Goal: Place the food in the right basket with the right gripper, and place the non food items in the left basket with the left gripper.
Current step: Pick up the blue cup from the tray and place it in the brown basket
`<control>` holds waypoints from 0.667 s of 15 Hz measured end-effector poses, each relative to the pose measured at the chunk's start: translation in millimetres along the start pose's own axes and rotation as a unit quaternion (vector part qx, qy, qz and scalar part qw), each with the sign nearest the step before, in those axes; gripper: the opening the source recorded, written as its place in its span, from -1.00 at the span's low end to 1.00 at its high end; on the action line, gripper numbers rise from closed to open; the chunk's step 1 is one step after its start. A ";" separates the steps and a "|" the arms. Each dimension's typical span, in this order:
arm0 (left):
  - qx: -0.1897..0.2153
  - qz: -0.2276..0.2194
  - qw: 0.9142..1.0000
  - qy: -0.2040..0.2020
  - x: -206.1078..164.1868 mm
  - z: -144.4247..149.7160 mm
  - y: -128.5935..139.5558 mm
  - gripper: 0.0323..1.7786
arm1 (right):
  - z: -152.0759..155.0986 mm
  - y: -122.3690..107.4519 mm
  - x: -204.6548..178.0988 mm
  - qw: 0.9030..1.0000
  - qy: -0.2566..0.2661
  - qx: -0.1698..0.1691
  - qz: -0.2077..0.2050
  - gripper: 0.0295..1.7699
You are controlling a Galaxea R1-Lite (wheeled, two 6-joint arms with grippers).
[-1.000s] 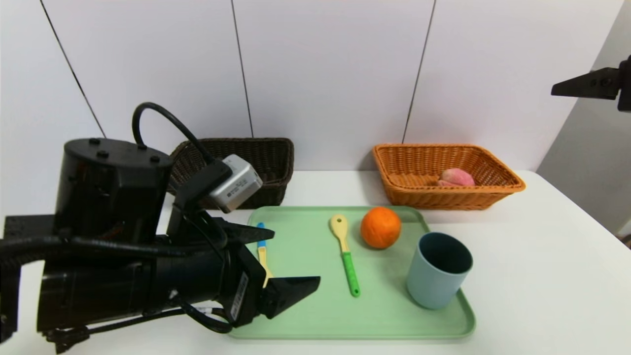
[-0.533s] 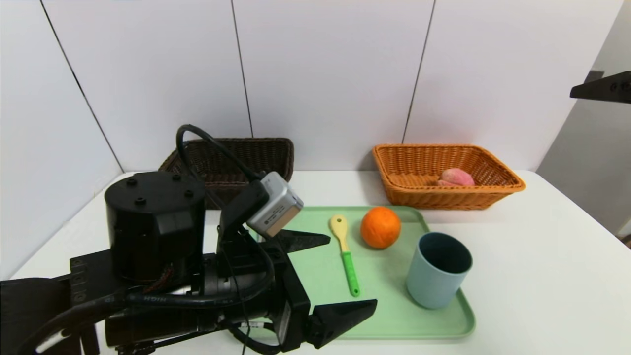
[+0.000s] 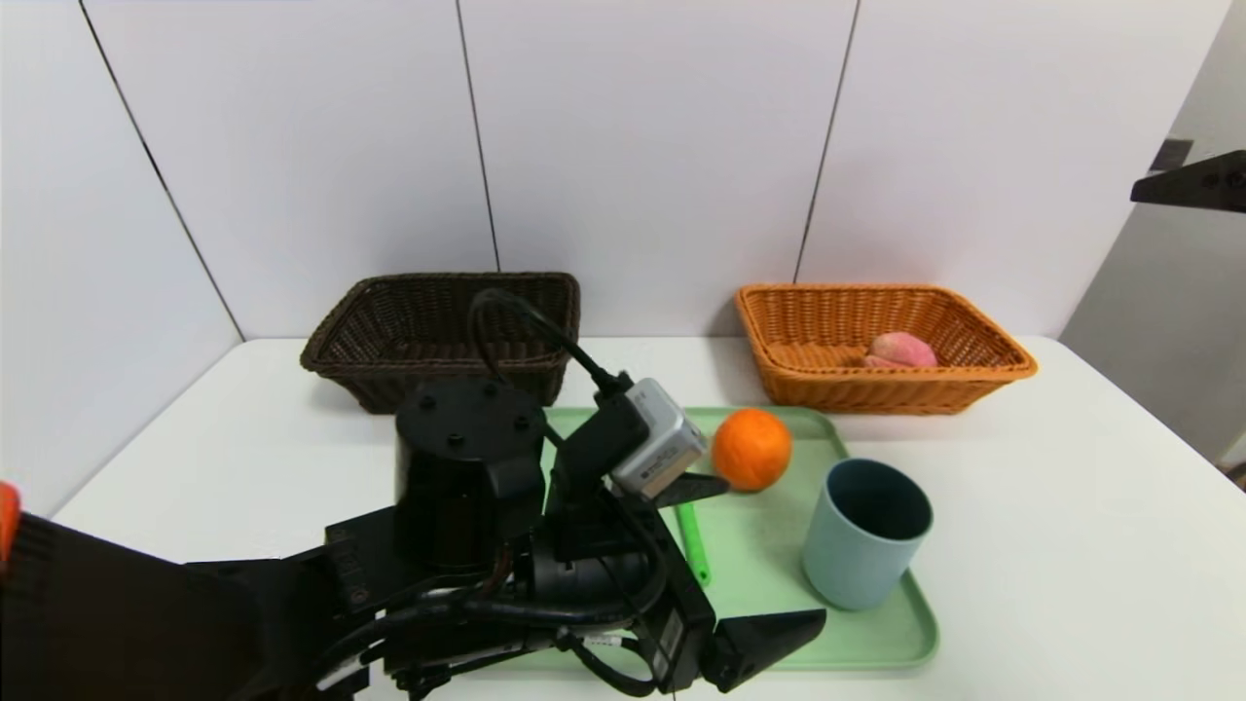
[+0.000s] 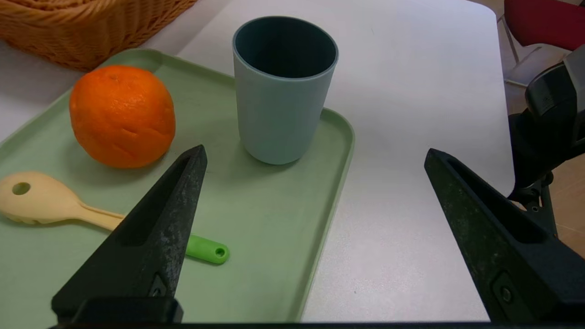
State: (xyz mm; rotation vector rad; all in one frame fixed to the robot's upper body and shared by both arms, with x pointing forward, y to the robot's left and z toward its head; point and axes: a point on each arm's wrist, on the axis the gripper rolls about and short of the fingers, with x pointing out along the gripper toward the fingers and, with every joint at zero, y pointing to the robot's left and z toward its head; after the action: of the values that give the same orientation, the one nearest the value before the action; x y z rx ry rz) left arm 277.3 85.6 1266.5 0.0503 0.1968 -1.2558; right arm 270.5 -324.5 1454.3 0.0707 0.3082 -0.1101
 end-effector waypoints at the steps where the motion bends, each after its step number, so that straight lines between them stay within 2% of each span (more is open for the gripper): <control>1: -0.002 -0.001 1.000 0.005 5.8 -4.6 1.8 0.90 | -0.9 -1.6 1.0 1.000 0.002 0.001 -0.005 0.92; 10: -0.002 -0.009 1.000 0.000 47.7 -24.3 16.8 0.90 | -9.6 -3.5 4.7 1.000 0.017 0.002 -0.014 0.92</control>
State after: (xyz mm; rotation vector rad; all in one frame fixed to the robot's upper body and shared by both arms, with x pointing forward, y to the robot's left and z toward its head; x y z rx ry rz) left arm 304.4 49.5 1233.1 0.0447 0.2003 -1.2735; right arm 271.7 -327.5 1443.5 0.0726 0.3438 -0.1368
